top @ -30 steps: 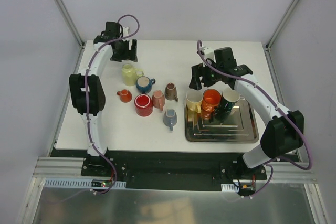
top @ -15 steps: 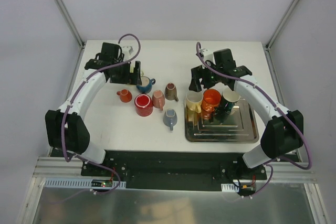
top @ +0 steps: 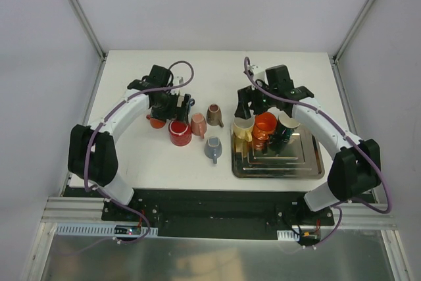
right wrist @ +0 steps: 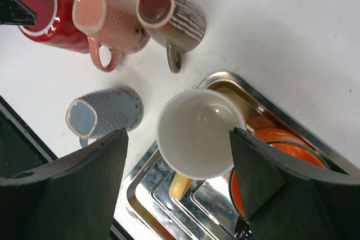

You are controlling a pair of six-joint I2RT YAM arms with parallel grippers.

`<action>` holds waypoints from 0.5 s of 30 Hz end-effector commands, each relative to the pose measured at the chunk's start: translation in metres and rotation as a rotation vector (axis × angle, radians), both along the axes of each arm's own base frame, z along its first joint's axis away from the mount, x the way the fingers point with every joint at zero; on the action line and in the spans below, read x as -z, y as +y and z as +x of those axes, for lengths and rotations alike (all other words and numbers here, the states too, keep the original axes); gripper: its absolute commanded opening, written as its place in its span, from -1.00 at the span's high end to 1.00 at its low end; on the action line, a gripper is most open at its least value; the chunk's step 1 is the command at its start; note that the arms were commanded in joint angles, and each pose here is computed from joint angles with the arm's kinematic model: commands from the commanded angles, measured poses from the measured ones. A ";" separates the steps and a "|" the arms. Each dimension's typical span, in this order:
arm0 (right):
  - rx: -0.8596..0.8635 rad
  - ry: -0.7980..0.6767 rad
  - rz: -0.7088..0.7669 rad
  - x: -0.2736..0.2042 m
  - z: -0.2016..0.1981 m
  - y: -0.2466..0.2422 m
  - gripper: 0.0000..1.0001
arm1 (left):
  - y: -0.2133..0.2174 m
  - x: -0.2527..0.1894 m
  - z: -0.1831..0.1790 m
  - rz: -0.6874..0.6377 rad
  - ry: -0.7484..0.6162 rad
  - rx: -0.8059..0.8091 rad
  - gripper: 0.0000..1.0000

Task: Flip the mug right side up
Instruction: Move the cup to the corner of the board.

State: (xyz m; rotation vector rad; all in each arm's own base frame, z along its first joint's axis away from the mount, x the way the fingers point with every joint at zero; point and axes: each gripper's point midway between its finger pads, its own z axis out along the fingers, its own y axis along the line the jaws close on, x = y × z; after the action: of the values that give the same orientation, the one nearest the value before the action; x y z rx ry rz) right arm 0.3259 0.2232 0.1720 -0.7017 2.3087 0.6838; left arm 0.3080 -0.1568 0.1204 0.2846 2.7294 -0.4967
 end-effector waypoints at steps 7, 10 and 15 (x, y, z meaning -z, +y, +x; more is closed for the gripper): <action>-0.009 -0.061 0.029 -0.014 -0.020 -0.007 -0.63 | 0.004 0.033 -0.012 0.144 0.055 0.016 -0.98; -0.010 -0.066 0.025 -0.013 -0.021 -0.009 -0.63 | 0.005 0.035 -0.010 0.162 0.042 0.041 -0.97; -0.018 -0.065 0.023 -0.012 -0.023 -0.009 -0.64 | 0.006 0.037 -0.015 0.170 0.012 0.198 -0.75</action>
State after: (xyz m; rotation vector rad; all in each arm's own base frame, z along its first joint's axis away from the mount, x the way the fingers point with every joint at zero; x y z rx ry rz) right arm 0.3025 0.2122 0.1690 -0.7000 2.3071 0.6807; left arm 0.2985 -0.1580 0.0901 0.3928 2.7971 -0.3643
